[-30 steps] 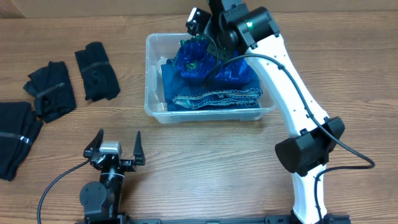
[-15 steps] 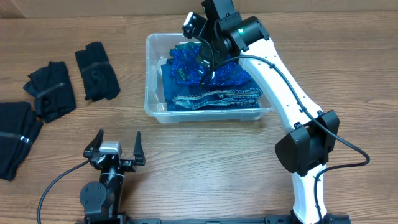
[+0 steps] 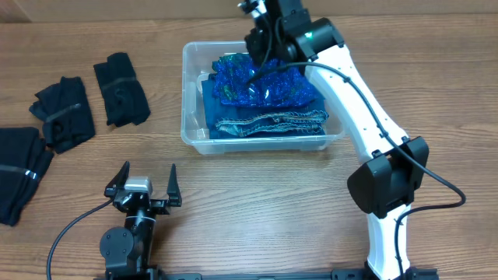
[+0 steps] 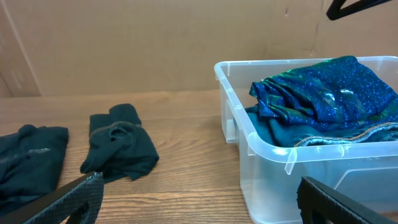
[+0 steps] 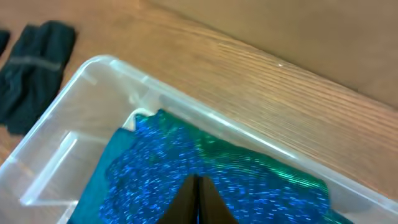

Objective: Pack container
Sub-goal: 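Lower the sparkly fabric onto the jeans and release it, then press the sparkly fabric down into the container with the right gripper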

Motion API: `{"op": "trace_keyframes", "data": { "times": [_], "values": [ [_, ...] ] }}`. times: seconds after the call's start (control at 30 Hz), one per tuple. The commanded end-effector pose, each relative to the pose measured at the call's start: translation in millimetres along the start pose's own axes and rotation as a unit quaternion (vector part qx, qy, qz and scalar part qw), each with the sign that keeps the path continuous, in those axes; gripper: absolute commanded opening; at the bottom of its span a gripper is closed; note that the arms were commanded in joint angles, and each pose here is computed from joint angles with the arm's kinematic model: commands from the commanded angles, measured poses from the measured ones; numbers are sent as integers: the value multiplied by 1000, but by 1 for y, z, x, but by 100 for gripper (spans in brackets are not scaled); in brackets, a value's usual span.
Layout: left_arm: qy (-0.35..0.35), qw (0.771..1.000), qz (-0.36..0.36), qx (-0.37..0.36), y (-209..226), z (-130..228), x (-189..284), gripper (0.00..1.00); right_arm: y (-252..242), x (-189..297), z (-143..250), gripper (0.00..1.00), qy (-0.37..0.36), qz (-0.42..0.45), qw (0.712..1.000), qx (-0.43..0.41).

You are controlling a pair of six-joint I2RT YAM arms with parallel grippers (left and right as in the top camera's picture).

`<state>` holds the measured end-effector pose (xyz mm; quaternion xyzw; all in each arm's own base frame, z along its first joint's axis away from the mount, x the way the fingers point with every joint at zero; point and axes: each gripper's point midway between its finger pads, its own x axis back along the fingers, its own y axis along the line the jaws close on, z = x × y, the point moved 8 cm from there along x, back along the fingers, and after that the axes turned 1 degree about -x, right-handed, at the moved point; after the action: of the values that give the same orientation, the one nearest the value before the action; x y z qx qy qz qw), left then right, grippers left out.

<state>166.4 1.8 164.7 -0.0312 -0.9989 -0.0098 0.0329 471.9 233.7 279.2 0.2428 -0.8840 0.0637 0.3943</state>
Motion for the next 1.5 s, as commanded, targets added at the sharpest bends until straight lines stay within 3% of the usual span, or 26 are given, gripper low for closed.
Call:
{"op": "trace_keyframes", "data": {
  "times": [0.0, 0.37, 0.67, 0.83, 0.93, 1.13, 1.2, 1.37, 1.47],
  "values": [
    [-2, 1000, -7, -10, 2, 0, 0, 100, -15, -22, 12, 4, 24, 9, 997, -70],
    [-2, 1000, -7, -10, 2, 0, 0, 100, -24, -70, 48, 4, 97, 19, 989, -111],
    [-2, 1000, -7, -10, 2, 0, 0, 100, -78, -95, 88, 4, 140, 96, 961, -220],
    [-2, 1000, -7, -10, 2, 0, 0, 100, -96, -105, 113, 4, 159, 105, 953, -237],
    [-2, 1000, -7, -10, 2, 0, 0, 100, -96, -105, 113, 4, 159, 105, 953, -237],
    [-2, 1000, -7, -10, 2, 0, 0, 100, -82, -85, 78, 4, 135, 43, 960, -240],
    [-2, 1000, -7, -10, 2, 0, 0, 100, -73, -75, 64, 9, 128, 29, 963, -235],
    [-2, 1000, -7, -10, 2, 0, 0, 100, -46, -46, 34, 32, 111, 7, 973, -203],
    [-2, 1000, -7, -10, 2, 0, 0, 100, -34, -42, 33, 36, 118, 2, 974, -193]
  ]
}}
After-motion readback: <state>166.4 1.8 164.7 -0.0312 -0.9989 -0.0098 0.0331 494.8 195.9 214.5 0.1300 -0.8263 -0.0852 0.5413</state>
